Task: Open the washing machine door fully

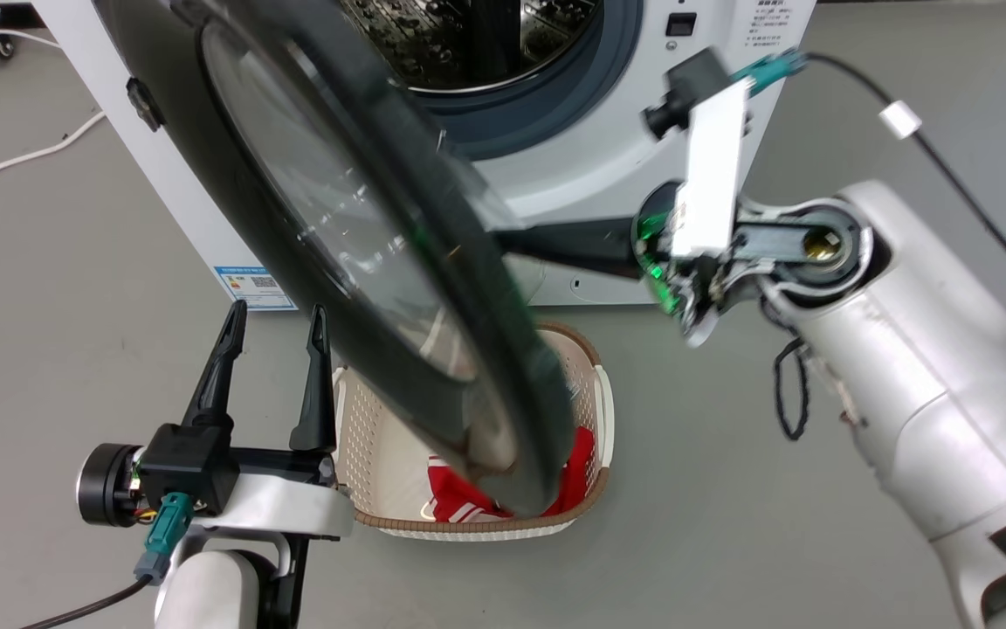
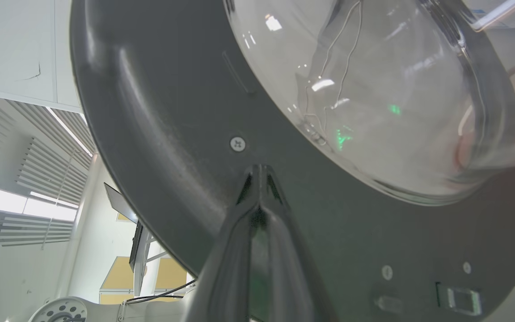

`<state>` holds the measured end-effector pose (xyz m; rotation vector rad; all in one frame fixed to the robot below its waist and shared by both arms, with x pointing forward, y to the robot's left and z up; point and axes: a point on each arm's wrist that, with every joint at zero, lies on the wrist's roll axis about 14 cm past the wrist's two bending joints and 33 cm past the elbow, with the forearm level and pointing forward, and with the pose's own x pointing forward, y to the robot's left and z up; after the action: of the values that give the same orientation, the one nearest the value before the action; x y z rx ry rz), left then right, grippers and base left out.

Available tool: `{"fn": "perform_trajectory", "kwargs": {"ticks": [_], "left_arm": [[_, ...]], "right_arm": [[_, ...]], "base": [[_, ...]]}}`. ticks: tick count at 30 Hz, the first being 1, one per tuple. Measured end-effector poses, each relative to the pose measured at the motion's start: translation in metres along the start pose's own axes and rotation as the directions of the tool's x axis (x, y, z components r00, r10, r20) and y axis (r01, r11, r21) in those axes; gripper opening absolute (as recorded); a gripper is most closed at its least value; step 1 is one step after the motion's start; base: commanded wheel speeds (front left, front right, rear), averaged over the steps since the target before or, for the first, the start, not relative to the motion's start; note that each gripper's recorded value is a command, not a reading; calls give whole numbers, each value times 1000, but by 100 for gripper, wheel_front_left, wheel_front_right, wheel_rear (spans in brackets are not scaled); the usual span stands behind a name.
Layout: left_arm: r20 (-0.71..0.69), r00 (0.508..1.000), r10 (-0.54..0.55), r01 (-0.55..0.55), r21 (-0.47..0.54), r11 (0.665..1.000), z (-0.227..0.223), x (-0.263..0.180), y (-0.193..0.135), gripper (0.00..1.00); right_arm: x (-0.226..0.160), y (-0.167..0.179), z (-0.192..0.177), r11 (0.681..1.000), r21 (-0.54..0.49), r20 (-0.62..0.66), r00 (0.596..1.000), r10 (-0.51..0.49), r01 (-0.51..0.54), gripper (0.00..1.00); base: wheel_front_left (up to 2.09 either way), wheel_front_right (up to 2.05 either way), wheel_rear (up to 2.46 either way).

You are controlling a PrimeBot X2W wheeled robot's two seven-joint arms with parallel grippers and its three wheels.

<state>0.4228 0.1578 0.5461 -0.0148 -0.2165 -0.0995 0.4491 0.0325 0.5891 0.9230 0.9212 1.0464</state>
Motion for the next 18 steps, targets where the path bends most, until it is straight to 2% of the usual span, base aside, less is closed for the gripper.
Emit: {"fn": "perform_trajectory", "kwargs": {"ticks": [6, 11, 13, 15, 18], "left_arm": [[7, 1000, 6, -6, -3, 1000, 5, -5, 1, 100], [8, 1000, 12, -12, -5, 1000, 7, -9, 2, 100], [6, 1000, 13, -13, -10, 1000, 7, -12, 1, 100], [6, 1000, 14, -14, -11, 1000, 8, -14, 1, 100], [7, 1000, 14, -14, -17, 1000, 9, -17, -1, 100]], "right_arm": [[15, 18, -29, 998, -22, -74, 996, 53, -54, 0], [20, 26, -37, 997, -24, -53, 996, 77, -78, 0], [19, 29, -30, 996, -18, 19, 995, 93, -93, 0], [11, 32, -13, 994, -9, 153, 982, 108, -108, 0], [-12, 27, 20, 993, 17, 399, 911, 102, -118, 0]], "base": [[0, 0, 0], [0, 0, 0], [0, 0, 0], [0, 0, 0], [0, 0, 0]]}}
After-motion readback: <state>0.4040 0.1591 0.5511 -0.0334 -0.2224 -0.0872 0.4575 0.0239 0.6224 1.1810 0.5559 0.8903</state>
